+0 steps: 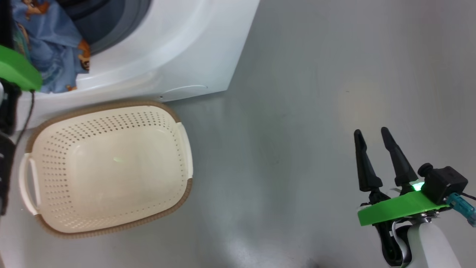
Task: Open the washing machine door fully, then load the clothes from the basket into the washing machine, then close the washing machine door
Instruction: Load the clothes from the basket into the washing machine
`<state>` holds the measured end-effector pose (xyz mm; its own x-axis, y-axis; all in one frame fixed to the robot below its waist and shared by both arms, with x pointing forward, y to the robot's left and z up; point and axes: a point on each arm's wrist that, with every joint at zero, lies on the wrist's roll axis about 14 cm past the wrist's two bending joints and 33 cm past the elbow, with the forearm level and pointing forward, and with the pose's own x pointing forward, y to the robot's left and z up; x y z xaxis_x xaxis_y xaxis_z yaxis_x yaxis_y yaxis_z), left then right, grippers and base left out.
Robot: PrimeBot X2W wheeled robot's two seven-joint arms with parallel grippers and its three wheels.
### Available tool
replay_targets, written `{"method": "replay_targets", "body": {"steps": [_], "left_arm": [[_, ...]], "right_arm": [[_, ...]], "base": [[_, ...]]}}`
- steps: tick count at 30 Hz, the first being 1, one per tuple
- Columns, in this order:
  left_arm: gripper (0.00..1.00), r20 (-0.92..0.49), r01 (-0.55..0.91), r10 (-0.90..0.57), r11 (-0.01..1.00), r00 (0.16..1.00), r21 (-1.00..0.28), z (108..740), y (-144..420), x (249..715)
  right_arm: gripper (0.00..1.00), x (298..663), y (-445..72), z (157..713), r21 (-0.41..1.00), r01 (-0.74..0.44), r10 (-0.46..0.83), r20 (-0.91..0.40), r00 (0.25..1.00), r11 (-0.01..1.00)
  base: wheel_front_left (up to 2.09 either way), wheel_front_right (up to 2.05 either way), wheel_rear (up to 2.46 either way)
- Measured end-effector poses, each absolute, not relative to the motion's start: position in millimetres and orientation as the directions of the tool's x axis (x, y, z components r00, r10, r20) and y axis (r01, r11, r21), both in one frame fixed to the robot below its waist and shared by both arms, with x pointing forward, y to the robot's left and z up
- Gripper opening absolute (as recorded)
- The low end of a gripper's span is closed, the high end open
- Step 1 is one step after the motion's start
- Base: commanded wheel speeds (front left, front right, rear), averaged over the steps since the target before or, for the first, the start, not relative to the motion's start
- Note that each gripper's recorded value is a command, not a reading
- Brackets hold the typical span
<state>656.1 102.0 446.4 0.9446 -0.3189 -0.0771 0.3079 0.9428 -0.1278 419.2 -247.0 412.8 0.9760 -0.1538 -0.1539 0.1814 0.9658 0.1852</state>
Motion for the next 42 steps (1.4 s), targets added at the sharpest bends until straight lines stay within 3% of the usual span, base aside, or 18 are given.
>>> {"method": "replay_targets", "body": {"steps": [6,16,17,18,19,25,42], "left_arm": [[0.0,-0.033,0.325,-0.329,0.941,0.944,-0.09,466,96,687],[0.0,0.281,0.311,-0.286,0.949,0.916,-0.047,557,97,719],[0.09,0.289,0.303,-0.275,0.951,0.917,-0.055,557,99,720],[0.65,0.283,0.295,-0.265,0.953,0.922,-0.068,552,101,720],[1.0,0.261,0.285,-0.256,0.955,0.931,-0.08,543,103,720],[1.0,0.091,0.261,-0.252,0.96,0.963,-0.102,481,107,708],[1.0,-0.002,0.257,-0.259,0.96,0.966,-0.112,462,105,680]], "right_arm": [[1.0,414,-252,407,0.178,0.201,-0.17,-0.174,0.97,0.963],[1.0,421,-256,401,0.177,0.209,-0.176,-0.183,0.967,0.962],[1.0,421,-256,402,0.181,0.211,-0.179,-0.182,0.967,0.961],[1.0,421,-257,401,0.182,0.214,-0.181,-0.183,0.966,0.96],[1.0,421,-258,401,0.185,0.216,-0.183,-0.184,0.966,0.959],[1.0,422,-255,403,0.192,0.208,-0.175,-0.178,0.968,0.959],[1.0,427,-245,419,0.189,0.167,-0.144,-0.132,0.981,0.968]], "base": [[0.0,0.0,0.0],[0.0,0.0,0.0],[0.0,0.0,0.0],[0.0,0.0,0.0],[0.0,0.0,0.0],[0.0,0.0,0.0],[0.0,0.0,0.0]]}}
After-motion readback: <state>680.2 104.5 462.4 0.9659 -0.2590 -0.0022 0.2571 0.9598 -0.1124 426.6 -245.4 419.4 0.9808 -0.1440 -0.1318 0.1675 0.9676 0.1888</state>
